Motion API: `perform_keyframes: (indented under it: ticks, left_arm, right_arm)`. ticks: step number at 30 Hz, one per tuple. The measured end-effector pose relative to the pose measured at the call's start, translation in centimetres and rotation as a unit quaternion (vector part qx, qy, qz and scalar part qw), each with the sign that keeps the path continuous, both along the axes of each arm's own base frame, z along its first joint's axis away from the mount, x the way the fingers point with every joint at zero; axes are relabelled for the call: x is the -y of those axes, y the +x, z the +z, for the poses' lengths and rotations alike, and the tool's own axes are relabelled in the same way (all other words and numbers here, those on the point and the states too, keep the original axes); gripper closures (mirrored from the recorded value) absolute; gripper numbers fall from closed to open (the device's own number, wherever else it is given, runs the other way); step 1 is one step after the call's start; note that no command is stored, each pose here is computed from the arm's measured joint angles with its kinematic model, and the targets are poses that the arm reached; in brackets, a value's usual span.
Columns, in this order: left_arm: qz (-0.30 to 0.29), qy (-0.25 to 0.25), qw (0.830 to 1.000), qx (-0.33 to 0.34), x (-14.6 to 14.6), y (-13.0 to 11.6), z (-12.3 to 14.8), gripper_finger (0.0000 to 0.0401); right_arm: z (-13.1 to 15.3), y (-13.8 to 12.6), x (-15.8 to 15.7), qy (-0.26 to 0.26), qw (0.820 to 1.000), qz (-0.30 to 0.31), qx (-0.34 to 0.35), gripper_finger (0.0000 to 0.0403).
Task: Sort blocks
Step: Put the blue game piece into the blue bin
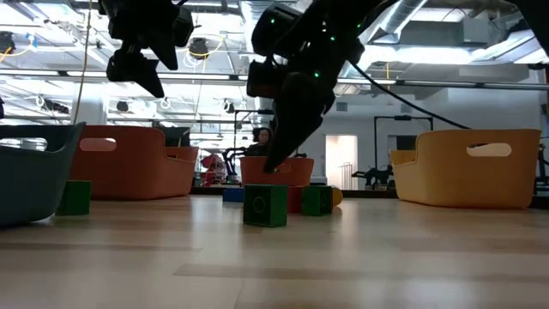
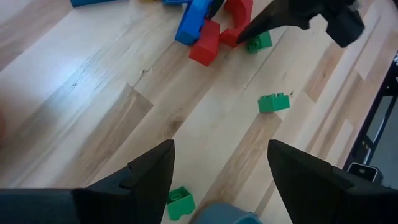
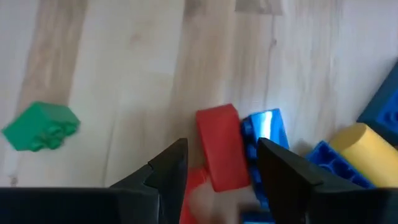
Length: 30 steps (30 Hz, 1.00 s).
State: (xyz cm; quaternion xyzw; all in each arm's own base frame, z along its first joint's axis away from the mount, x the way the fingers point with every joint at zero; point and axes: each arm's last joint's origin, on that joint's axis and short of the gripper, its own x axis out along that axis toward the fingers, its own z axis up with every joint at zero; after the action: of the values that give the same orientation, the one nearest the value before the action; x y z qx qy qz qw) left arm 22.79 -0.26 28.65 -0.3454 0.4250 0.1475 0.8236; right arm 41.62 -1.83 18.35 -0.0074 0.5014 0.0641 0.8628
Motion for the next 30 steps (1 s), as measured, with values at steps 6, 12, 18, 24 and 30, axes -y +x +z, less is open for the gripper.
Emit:
perform_keyframes:
  ticks: [6,12,18,24,30]
  left_arm:
    - [0.000,0.000,1.000,0.000,0.0,0.0,0.0,0.0150]
    - [0.000,-0.001,1.000,-0.001,0.0,0.0,0.0,0.0150]
    - [-0.006,-0.010,1.000,-0.009,0.1,-0.1,-0.1,0.0150]
    - [-0.006,-0.010,1.000,-0.009,0.1,-0.1,-0.1,0.0150]
    - [-0.007,-0.009,1.000,-0.009,0.1,-0.1,-0.1,0.0150]
  right_arm:
    - [-0.1,0.1,1.0,-0.022,1.000,-0.005,0.005,0.0206]
    - [-0.2,0.2,1.3,-0.027,1.000,-0.004,0.009,0.0207]
    - [-1.6,-0.1,1.2,-0.028,1.000,0.005,-0.003,0.0208]
    - [-3.2,-1.1,1.1,-0.026,0.999,0.006,-0.033,0.0213]
    - [-3.4,-1.3,1.1,-0.027,0.999,0.009,-0.041,0.0281]
